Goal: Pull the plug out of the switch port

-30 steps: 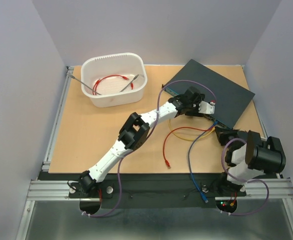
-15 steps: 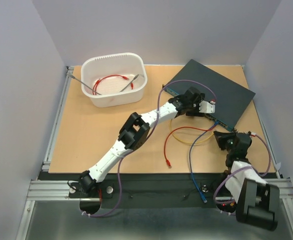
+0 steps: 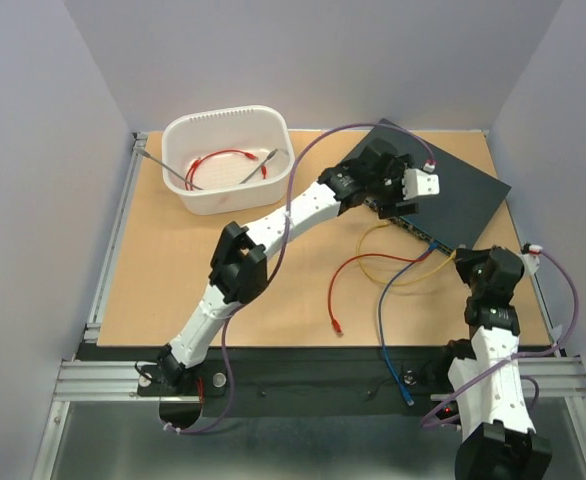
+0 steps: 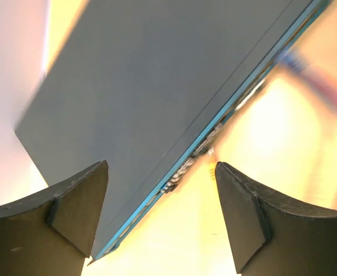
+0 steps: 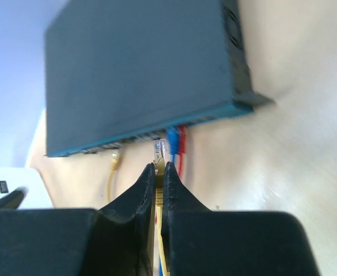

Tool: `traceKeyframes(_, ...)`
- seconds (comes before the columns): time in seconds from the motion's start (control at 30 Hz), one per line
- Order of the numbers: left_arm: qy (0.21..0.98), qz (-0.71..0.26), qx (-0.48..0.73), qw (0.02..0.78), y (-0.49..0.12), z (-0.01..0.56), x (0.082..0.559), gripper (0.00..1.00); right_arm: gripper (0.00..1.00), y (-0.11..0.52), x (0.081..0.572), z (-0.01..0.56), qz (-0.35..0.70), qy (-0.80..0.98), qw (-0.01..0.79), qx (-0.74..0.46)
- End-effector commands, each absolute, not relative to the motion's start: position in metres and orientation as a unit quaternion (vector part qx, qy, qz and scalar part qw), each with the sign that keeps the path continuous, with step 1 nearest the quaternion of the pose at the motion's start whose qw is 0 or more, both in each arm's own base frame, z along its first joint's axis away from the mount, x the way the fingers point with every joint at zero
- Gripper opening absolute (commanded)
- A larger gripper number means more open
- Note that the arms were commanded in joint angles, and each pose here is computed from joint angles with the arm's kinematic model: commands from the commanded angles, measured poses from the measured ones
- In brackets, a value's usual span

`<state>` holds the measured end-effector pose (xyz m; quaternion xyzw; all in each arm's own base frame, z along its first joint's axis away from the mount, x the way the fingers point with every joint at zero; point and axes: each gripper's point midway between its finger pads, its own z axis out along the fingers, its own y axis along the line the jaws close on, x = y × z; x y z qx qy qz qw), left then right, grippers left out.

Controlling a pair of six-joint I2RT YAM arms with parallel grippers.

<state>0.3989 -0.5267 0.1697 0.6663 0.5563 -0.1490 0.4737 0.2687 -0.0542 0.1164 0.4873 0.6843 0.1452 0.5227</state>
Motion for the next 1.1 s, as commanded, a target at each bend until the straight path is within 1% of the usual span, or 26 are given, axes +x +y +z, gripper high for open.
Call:
traceKeyframes(0.0, 0.519, -0.313, 0.653, 0.454, -0.524, 0.271, 0.315, 0.89, 0.00, -0.059, 0.274, 0.172, 0.117, 0.692, 0.574, 0.422)
traceKeyframes(0.03, 0.517, -0.344, 0.651, 0.438, -0.522, 0.278, 0.299, 0.93, 0.00, -0.053, 0.278, 0.194, 0.134, 0.692, 0.584, 0.403)
traceKeyframes(0.1, 0.492, -0.405, 0.659, 0.400, -0.522, 0.281, 0.266, 0.97, 0.00, -0.045, 0.280, 0.205, 0.152, 0.699, 0.582, 0.386)
traceKeyframes(0.13, 0.491, -0.419, 0.662, 0.381, -0.521, 0.273, 0.255, 0.99, 0.00, -0.041, 0.280, 0.214, 0.164, 0.697, 0.585, 0.382)
traceKeyframes(0.2, 0.477, -0.438, 0.669, 0.365, -0.525, 0.271, 0.233, 0.99, 0.00, -0.033, 0.280, 0.231, 0.190, 0.687, 0.593, 0.374)
traceKeyframes(0.23, 0.473, -0.448, 0.675, 0.347, -0.527, 0.260, 0.220, 0.99, 0.00, -0.028, 0.277, 0.240, 0.204, 0.681, 0.600, 0.367)
traceKeyframes(0.37, 0.468, -0.458, 0.676, 0.339, -0.536, 0.250, 0.206, 0.99, 0.00, -0.019, 0.272, 0.268, 0.228, 0.668, 0.616, 0.350)
traceKeyframes(0.5, 0.451, -0.479, 0.672, 0.340, -0.547, 0.259, 0.191, 0.99, 0.01, -0.017, 0.264, 0.288, 0.235, 0.656, 0.628, 0.348)
traceKeyframes(0.53, 0.463, -0.487, 0.664, 0.328, -0.549, 0.254, 0.187, 0.99, 0.00, -0.017, 0.261, 0.298, 0.235, 0.647, 0.638, 0.345)
traceKeyframes(0.63, 0.463, -0.501, 0.657, 0.321, -0.559, 0.250, 0.177, 0.99, 0.00, -0.017, 0.258, 0.308, 0.237, 0.639, 0.646, 0.344)
traceKeyframes(0.67, 0.476, -0.508, 0.649, 0.308, -0.561, 0.243, 0.174, 0.99, 0.00, -0.016, 0.257, 0.311, 0.239, 0.638, 0.647, 0.343)
traceKeyframes(0.7, 0.476, -0.510, 0.645, 0.311, -0.565, 0.243, 0.173, 0.95, 0.00, -0.016, 0.257, 0.311, 0.237, 0.639, 0.646, 0.343)
traceKeyframes(0.73, 0.478, -0.512, 0.643, 0.311, -0.567, 0.241, 0.174, 0.95, 0.00, -0.016, 0.256, 0.311, 0.237, 0.639, 0.647, 0.341)
traceKeyframes(0.77, 0.486, -0.514, 0.635, 0.310, -0.570, 0.237, 0.175, 0.85, 0.00, -0.016, 0.255, 0.312, 0.235, 0.639, 0.648, 0.342)
traceKeyframes(0.87, 0.493, -0.519, 0.626, 0.310, -0.573, 0.236, 0.177, 0.62, 0.00, -0.017, 0.252, 0.316, 0.235, 0.632, 0.654, 0.343)
traceKeyframes(0.97, 0.492, -0.528, 0.614, 0.318, -0.579, 0.248, 0.178, 0.60, 0.00, -0.015, 0.250, 0.318, 0.241, 0.629, 0.654, 0.345)
traceKeyframes(1.03, 0.495, -0.527, 0.609, 0.327, -0.583, 0.253, 0.180, 0.41, 0.01, -0.014, 0.250, 0.319, 0.247, 0.628, 0.652, 0.345)
traceKeyframes(1.07, 0.493, -0.526, 0.608, 0.333, -0.584, 0.258, 0.181, 0.21, 0.00, -0.014, 0.249, 0.320, 0.246, 0.627, 0.654, 0.344)
